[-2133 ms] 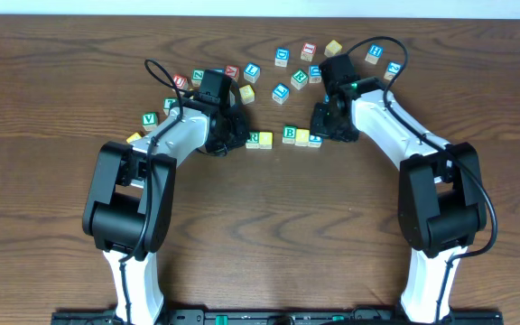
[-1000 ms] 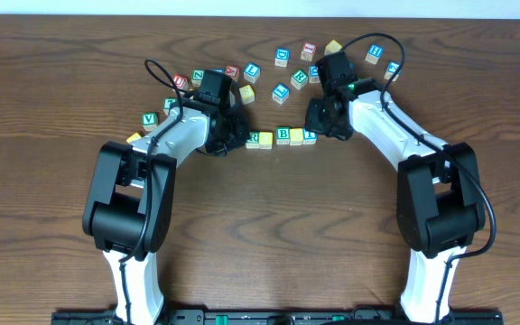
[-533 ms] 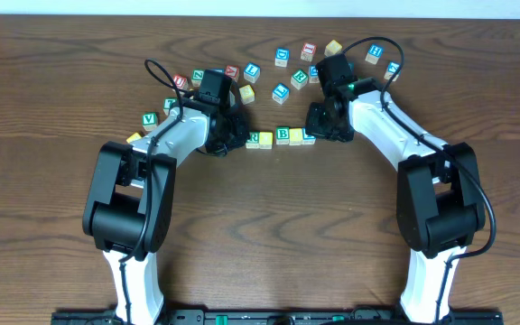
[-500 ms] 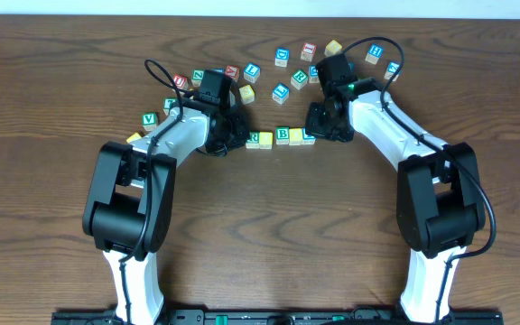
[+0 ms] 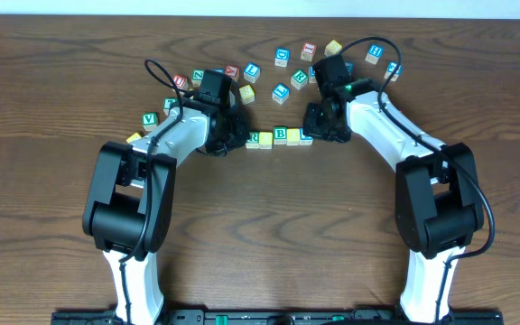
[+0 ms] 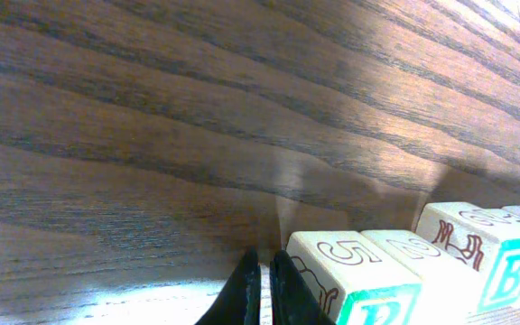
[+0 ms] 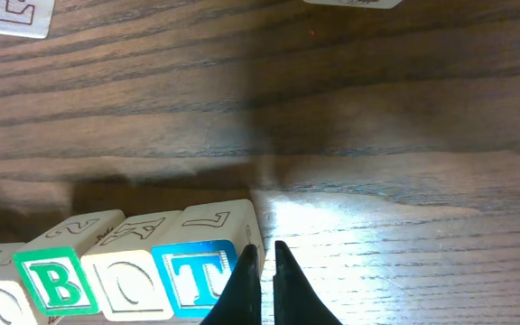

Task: Spell out ROBOT

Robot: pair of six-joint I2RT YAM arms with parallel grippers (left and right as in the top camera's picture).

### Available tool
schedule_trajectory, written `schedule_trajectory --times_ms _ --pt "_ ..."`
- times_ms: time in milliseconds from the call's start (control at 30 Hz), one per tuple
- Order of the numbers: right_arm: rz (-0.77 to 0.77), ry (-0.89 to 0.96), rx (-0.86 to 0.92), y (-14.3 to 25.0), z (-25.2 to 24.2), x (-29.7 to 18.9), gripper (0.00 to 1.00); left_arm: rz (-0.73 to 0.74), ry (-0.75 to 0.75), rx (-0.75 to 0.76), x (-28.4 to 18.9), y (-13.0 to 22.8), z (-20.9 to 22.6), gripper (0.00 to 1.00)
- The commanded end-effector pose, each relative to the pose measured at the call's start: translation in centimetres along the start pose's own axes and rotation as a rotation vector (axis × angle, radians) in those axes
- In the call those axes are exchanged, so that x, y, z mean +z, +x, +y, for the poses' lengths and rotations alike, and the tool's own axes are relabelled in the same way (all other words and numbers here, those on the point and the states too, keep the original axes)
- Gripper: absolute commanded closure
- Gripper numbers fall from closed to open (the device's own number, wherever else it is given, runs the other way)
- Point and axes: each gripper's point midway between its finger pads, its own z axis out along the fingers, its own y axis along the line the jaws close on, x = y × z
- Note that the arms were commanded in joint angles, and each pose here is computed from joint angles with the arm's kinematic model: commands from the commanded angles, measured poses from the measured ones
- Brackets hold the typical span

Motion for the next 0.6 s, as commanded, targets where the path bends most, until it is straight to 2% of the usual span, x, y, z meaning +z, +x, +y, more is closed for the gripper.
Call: schedule_trajectory --times_ms 0,400,567 --pt "0.017 0.002 0.002 0.7 0.3 0.5 0.98 0.037 -0.013 -0.002 1.1 0.9 0.6 0.93" --pt "0.017 0.001 -0.009 0.8 0.6 0.5 0.97 0.038 -0.013 -0.002 1.1 0.9 0.6 0.93" --pt "-0.01 -0.006 -0.021 -0.6 0.3 -0.3 0.95 0.038 -0.013 -0.002 1.1 0.9 0.6 0.93"
